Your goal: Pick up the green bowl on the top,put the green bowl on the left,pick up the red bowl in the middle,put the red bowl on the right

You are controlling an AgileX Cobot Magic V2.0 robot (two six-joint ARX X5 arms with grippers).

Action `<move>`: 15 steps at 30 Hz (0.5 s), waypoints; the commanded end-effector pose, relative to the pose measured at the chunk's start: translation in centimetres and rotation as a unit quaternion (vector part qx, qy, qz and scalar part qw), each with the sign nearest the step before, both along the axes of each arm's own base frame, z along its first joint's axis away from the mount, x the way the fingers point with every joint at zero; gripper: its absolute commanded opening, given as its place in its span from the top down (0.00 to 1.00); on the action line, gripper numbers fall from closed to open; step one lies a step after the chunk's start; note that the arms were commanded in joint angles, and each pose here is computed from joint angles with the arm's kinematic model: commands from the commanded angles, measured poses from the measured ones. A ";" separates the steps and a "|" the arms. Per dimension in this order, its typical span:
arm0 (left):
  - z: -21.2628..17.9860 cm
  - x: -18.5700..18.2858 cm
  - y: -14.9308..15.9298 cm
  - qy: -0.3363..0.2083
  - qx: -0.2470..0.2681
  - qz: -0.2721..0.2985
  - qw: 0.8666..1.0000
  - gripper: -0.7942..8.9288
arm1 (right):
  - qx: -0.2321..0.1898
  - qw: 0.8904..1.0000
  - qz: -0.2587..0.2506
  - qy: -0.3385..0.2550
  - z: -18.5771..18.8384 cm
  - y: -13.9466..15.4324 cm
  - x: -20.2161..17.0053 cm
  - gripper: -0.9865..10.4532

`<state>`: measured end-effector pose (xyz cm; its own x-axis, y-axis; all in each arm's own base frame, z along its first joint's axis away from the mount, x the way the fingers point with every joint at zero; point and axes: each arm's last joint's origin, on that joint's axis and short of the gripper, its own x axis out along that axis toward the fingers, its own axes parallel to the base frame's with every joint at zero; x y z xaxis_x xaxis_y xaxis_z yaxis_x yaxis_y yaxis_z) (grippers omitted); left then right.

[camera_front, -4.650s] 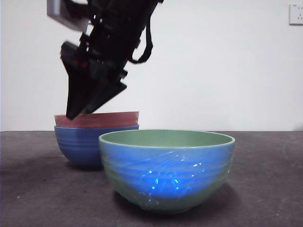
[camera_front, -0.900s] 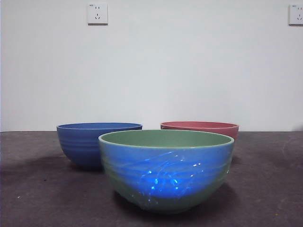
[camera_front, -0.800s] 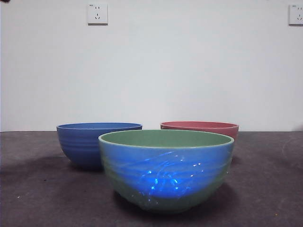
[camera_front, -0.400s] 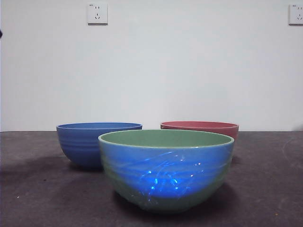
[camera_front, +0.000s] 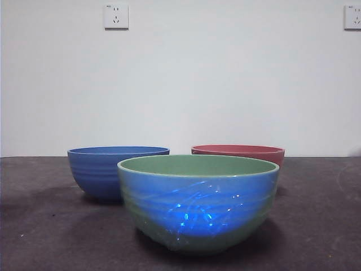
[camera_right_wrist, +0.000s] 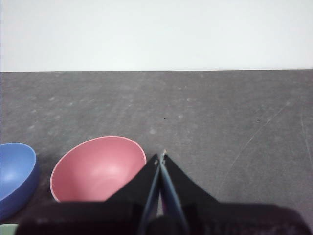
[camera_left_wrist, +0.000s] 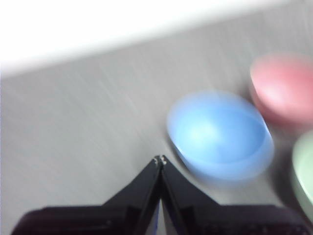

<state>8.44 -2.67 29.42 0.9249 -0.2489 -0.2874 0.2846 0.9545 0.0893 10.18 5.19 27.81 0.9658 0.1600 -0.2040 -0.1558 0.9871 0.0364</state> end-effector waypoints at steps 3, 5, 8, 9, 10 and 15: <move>-3.0 -2.0 2.0 -0.076 -0.040 0.097 0.992 0.92 | 0.006 1.000 -0.002 0.000 -0.1 0.0 0.0 0.91; -5.7 -1.4 2.4 -0.084 -0.058 0.130 0.986 0.92 | 0.006 1.000 -0.002 0.000 -0.1 0.0 0.0 0.91; -9.0 -0.5 2.6 -0.077 -0.065 0.143 0.985 0.92 | 0.006 1.000 -0.002 0.000 -0.1 0.0 0.0 0.91; -10.0 -0.2 2.6 -0.073 -0.065 0.147 0.984 0.92 | 0.006 1.000 -0.002 0.000 -0.1 0.0 0.0 0.91; -10.8 0.1 2.7 -0.068 -0.065 0.149 0.984 0.92 | 0.006 1.000 -0.002 0.000 -0.1 0.0 0.0 0.91; -13.8 0.9 2.7 -0.045 -0.062 0.150 0.986 0.92 | 0.006 1.000 -0.003 0.000 -0.1 0.0 0.0 0.91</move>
